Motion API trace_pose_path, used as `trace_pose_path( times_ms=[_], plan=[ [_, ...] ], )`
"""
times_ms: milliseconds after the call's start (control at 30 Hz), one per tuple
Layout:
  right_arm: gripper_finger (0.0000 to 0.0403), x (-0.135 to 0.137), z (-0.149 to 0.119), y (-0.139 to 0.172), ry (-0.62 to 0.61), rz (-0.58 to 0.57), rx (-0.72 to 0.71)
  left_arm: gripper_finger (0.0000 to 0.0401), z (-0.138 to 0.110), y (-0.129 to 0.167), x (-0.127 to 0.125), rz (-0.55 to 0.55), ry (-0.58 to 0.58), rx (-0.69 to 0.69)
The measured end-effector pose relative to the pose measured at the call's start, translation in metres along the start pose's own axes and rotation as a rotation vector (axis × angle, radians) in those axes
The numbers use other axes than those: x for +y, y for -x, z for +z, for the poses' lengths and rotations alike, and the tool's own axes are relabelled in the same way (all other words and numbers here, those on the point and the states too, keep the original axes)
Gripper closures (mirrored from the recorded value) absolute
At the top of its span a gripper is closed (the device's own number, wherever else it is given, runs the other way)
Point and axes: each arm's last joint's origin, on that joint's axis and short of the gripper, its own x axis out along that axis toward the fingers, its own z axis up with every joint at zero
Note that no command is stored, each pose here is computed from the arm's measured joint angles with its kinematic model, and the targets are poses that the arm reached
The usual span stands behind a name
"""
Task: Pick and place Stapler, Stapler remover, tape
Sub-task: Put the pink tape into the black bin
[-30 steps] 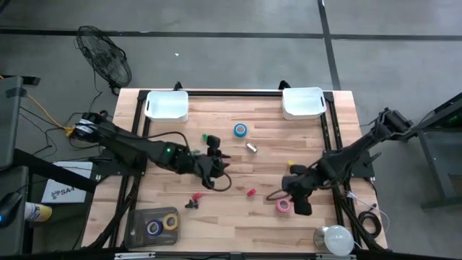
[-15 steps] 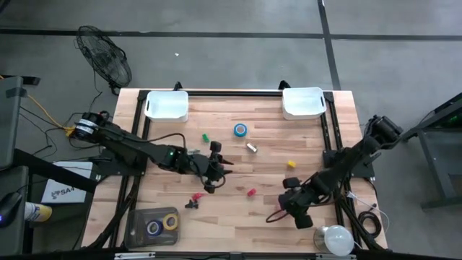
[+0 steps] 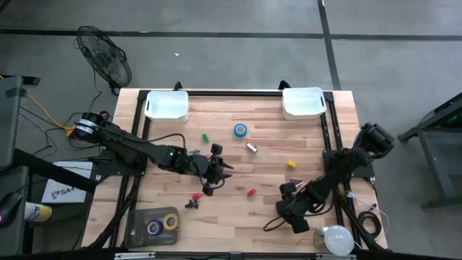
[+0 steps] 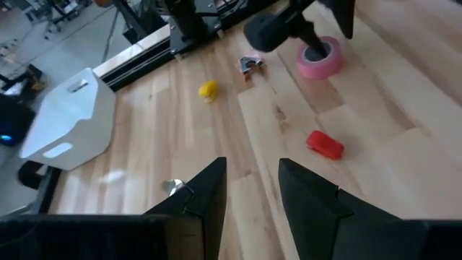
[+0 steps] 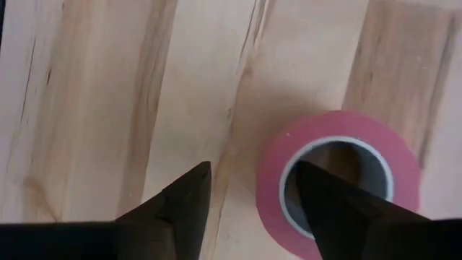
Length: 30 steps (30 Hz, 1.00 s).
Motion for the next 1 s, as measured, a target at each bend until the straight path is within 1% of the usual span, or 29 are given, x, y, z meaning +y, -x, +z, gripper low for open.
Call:
trace_pose_path(
  times_ms=[100,200,267,400,533,667,733,833,1000],
  plan=[
    [0.0200,0.001,0.000,-0.005,-0.023,0.017,0.013,0.0277,0.000,0.001,-0.002,-0.022,0.011,-0.003],
    [0.0211,0.001,0.001,-0.007,-0.052,0.018,0.014,0.0277,0.002,0.002,-0.008,-0.039,0.012,-0.011],
    [0.0229,0.001,0.001,-0.008,-0.074,0.016,0.014,0.0277,0.003,0.004,-0.013,-0.053,0.003,-0.009],
    [0.0278,0.003,-0.001,-0.008,-0.095,-0.010,0.002,0.0277,0.004,0.008,-0.025,-0.081,-0.013,0.002],
    [0.0326,0.008,-0.003,-0.008,-0.089,-0.033,-0.019,0.0277,0.001,0.013,-0.037,-0.108,-0.028,0.054],
    [0.0361,0.013,-0.005,-0.008,-0.096,-0.042,-0.042,0.0277,-0.002,0.018,-0.048,-0.143,-0.019,0.101],
    [0.0366,0.015,-0.006,-0.008,-0.121,-0.047,-0.054,0.0277,-0.002,0.020,-0.052,-0.156,-0.024,0.104],
    [0.0366,0.019,-0.005,-0.008,-0.147,-0.067,-0.111,0.0277,0.000,0.022,-0.057,-0.152,-0.036,0.096],
    [0.0361,0.021,0.003,-0.007,-0.105,-0.148,-0.266,0.0277,0.001,0.022,-0.056,-0.129,-0.065,0.085]
  ],
)
